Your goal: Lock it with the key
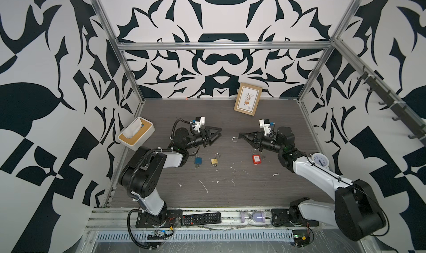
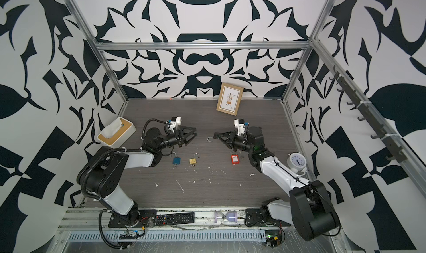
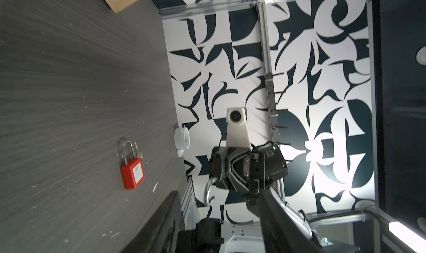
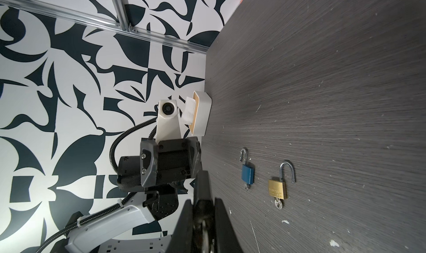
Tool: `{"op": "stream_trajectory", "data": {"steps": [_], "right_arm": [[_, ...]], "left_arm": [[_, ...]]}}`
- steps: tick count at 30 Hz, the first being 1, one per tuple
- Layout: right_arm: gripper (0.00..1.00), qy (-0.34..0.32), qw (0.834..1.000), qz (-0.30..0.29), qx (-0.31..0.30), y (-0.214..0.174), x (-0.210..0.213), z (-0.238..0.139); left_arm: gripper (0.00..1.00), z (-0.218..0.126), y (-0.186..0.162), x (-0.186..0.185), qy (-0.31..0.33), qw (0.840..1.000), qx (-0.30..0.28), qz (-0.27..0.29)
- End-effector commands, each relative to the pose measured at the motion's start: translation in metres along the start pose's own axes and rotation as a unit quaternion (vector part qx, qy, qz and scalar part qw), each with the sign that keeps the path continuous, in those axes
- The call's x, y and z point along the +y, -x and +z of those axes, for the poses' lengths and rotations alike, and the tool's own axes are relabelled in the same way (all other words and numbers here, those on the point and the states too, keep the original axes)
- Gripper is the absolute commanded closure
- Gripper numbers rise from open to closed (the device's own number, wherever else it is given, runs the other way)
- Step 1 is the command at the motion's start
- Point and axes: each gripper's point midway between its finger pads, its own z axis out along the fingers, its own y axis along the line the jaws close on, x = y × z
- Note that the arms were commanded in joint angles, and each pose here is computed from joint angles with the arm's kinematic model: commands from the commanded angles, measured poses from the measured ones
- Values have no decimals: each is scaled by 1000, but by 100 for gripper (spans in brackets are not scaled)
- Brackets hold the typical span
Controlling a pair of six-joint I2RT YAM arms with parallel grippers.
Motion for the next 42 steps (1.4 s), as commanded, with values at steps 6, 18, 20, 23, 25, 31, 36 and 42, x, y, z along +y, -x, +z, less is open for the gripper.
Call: {"op": "stream_trajectory", "data": {"steps": [6, 18, 20, 23, 25, 31, 36, 42], "right_arm": [[100, 111, 988, -101, 23, 4, 67, -6], [100, 151, 983, -97, 39, -1, 69, -4], [100, 150, 983, -101, 39, -1, 68, -4], [100, 145, 983, -109, 37, -2, 67, -4], [100, 138, 983, -112, 40, -3, 65, -4], [100, 119, 985, -114, 46, -8, 55, -4], [100, 107, 986, -114, 52, -14, 48, -4], [100, 110, 985, -114, 63, -21, 50, -4]], "left_arm": [[41, 13, -77, -1, 71, 990, 102, 73], [43, 10, -84, -5, 110, 981, 115, 115], [43, 13, -83, -8, 98, 982, 115, 111], [43, 18, -82, -11, 79, 985, 117, 103], [43, 21, -81, -12, 73, 986, 118, 98], [42, 29, -78, -16, 53, 987, 120, 89], [43, 31, -74, -19, 52, 988, 113, 92], [47, 33, -68, -18, 56, 988, 110, 90]]}}
